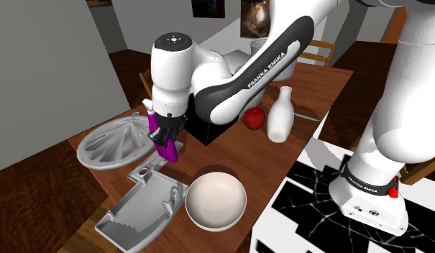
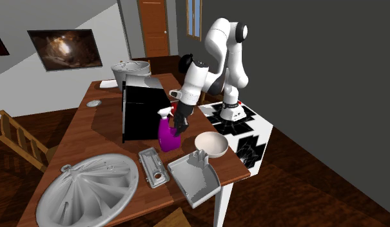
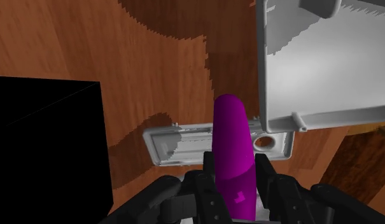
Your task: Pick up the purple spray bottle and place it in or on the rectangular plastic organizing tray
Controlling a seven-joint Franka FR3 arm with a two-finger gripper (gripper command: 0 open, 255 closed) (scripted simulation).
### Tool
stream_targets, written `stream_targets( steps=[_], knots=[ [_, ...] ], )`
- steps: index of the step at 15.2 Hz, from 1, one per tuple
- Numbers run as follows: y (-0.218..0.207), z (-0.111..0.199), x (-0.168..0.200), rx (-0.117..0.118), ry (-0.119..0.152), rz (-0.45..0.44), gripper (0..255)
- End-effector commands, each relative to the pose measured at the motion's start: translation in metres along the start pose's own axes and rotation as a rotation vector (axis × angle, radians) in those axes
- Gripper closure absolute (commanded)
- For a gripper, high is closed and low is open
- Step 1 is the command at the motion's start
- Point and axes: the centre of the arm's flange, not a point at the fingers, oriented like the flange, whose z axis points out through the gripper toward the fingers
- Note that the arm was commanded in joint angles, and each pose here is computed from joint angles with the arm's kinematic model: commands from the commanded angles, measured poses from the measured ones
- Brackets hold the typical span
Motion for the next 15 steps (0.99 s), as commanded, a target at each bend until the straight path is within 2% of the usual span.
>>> stream_targets(
  steps=[1, 15],
  knots=[
    [0.000, -0.010, 0.004, 0.000, 0.000, 0.000, 255],
    [-0.001, -0.075, 0.030, 0.000, 0.000, 0.000, 255]
  ],
)
